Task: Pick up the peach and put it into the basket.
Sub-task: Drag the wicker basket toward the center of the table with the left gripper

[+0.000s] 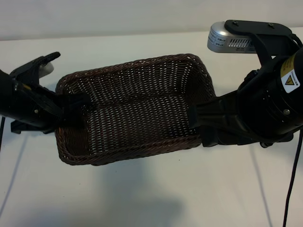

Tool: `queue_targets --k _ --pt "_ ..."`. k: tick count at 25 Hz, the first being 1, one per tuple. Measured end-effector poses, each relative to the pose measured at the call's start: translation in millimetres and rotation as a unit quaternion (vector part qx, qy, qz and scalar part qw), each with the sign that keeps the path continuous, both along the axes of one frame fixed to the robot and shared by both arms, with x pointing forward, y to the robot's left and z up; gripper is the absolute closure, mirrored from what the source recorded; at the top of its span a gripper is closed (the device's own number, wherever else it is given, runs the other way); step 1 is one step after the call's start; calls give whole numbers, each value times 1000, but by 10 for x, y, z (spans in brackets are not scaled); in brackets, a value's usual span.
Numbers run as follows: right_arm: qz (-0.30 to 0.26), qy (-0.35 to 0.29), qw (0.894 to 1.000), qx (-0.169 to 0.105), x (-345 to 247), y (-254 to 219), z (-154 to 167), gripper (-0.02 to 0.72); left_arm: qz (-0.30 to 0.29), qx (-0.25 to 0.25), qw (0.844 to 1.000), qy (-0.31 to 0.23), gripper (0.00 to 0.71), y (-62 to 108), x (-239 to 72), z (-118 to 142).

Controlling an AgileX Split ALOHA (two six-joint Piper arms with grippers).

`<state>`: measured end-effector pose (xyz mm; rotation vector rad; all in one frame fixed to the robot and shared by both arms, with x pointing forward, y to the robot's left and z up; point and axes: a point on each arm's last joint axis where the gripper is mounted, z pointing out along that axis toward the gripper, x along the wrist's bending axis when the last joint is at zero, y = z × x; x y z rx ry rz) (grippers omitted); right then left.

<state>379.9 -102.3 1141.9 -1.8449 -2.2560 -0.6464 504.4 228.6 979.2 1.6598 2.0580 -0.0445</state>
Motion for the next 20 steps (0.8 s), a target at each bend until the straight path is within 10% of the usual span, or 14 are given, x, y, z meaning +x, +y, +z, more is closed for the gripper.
queue_targets --k 9,20 --pt "0 0 1000 0 0 0 0 196 -47 9 999 -25 594 -82 370 239" --pt "0 0 1000 0 0 0 0 196 -75 21 997 13 596 -238 722 -98"
